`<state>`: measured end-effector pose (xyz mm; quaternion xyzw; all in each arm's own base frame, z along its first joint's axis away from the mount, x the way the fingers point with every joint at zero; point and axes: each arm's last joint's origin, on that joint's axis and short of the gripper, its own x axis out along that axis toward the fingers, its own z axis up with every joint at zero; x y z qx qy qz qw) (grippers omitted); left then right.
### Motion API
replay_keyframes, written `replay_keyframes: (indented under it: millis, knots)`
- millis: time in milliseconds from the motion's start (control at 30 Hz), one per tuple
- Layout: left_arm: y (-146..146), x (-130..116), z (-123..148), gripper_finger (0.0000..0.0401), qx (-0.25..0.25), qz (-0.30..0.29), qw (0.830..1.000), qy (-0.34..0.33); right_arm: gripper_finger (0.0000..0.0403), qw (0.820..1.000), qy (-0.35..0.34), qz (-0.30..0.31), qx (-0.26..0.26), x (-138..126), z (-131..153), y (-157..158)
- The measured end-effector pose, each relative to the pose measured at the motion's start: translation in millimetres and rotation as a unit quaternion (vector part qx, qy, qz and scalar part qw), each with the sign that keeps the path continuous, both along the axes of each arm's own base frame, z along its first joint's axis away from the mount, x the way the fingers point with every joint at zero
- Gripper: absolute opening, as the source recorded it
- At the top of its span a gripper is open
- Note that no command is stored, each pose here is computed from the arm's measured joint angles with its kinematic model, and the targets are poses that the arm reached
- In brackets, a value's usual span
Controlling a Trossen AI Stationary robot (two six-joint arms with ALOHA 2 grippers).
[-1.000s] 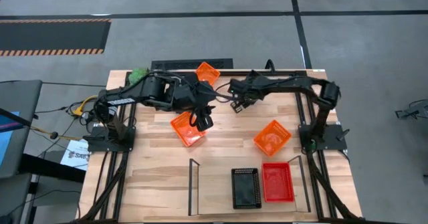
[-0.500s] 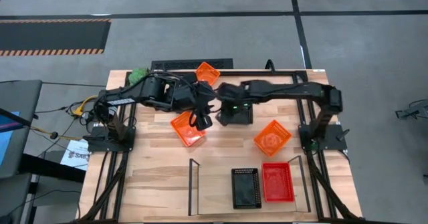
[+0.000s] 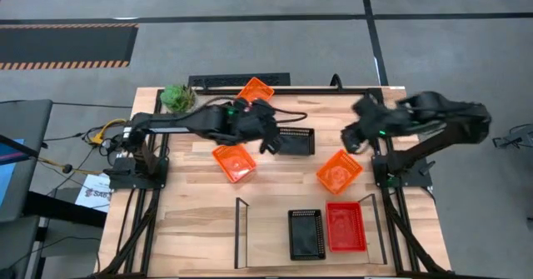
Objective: Stack baskets on shelf by color
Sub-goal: Stack the right black bin on top of the black bin on the shelf
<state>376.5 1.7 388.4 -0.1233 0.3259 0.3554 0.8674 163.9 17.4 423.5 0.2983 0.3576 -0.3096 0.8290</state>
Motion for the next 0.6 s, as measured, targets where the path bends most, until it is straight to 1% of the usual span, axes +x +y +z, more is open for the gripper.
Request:
replay_keyframes:
  millis: [100,167,333,400,500,600]
  knots:
    - [15.8,15.8,-37.1,0.0153,-0.018,0.012,1.000,-0.017,0.0118,1.000,-0.027,-0.015,0.000,-15.5,3.9,10.7]
    - [29.6,20.4,-60.2,0.0153,-0.037,0.031,0.999,-0.025,0.0118,0.999,-0.038,-0.022,-0.002,-22.2,4.9,15.7]
    - [64.8,14.6,-111.9,0.0153,-0.100,0.112,0.988,-0.033,0.0118,0.999,-0.047,-0.015,-0.005,-28.1,4.5,26.6]
    - [73.1,13.1,-125.5,0.0153,-0.125,0.126,0.983,-0.047,0.0118,0.999,-0.043,-0.008,-0.008,-25.4,3.0,30.9]
    - [76.8,11.1,-144.9,0.0153,-0.159,0.127,0.977,-0.060,0.0118,0.999,-0.031,-0.003,-0.013,-19.7,-0.1,35.2]
    - [76.5,11.2,-154.2,0.0153,-0.168,0.130,0.974,-0.077,0.0118,1.000,-0.019,0.001,-0.019,-15.0,-3.1,38.4]
